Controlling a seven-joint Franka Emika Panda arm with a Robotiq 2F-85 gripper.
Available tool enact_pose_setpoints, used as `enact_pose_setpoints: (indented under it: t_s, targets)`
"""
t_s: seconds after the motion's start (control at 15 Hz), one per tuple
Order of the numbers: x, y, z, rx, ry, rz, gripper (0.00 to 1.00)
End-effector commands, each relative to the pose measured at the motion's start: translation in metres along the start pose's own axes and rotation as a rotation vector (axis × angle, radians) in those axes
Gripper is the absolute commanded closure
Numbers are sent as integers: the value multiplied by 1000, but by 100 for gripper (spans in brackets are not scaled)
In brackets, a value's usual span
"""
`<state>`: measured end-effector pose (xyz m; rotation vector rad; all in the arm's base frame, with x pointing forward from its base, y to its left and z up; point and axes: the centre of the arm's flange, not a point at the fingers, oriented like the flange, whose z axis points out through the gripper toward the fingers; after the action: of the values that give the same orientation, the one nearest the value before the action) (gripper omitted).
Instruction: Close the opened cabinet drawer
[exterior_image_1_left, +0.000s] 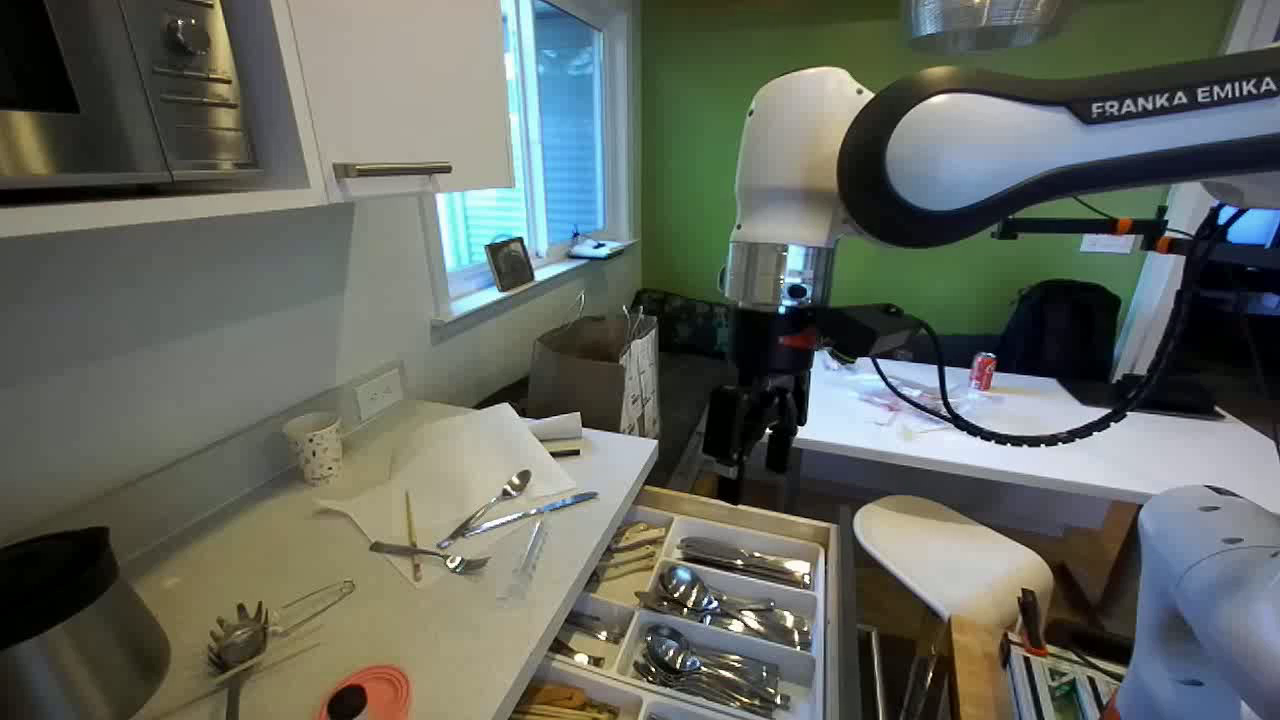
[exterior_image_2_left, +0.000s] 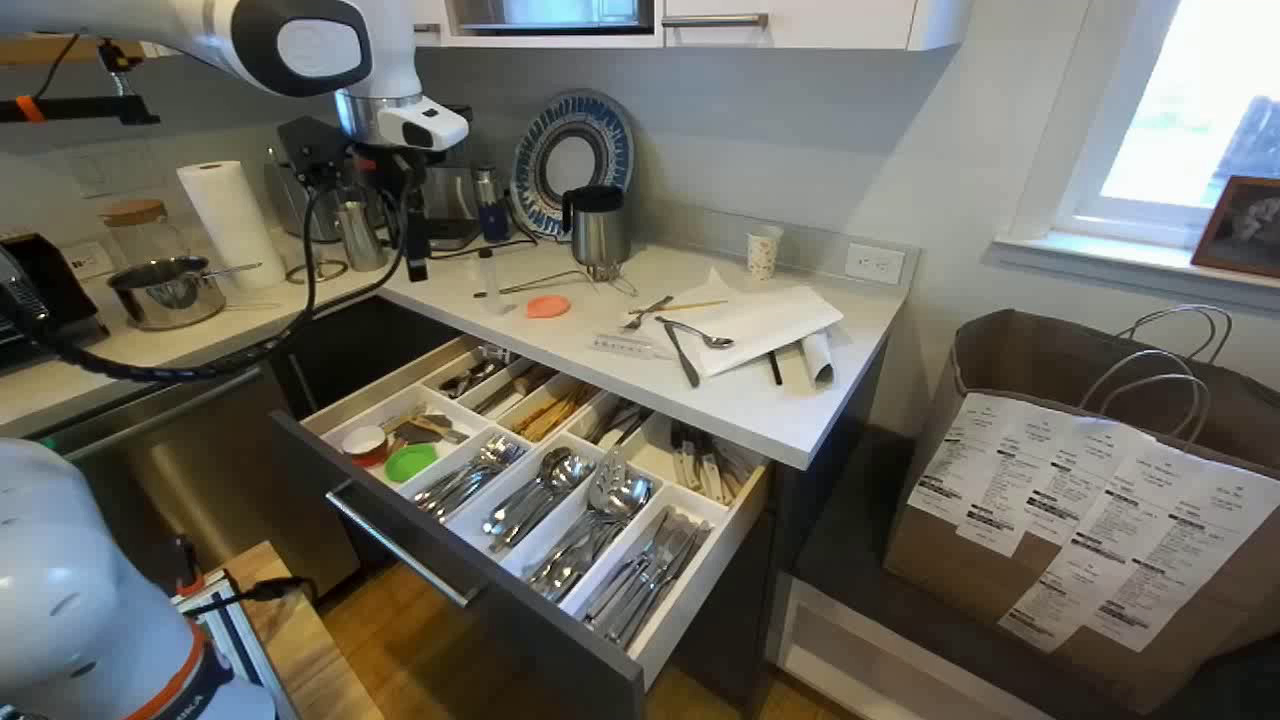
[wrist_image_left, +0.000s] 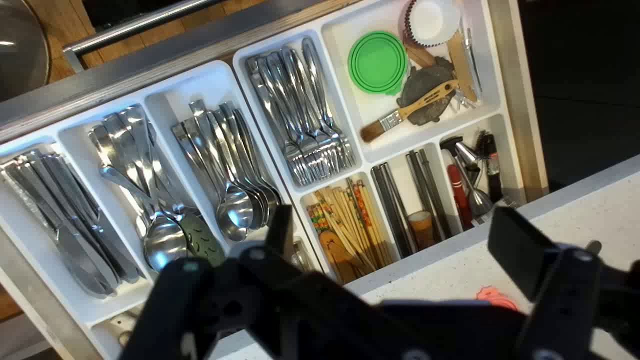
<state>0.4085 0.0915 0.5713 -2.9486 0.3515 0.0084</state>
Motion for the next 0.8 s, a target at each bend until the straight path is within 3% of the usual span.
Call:
enact_pose_setpoints:
  t_s: [0.0,0.53,0.73]
  targets:
    - [0,0,0,0,0,0,0]
    - [0,0,0,0,0,0,0]
    - [1,26,17,-62,8,69,0]
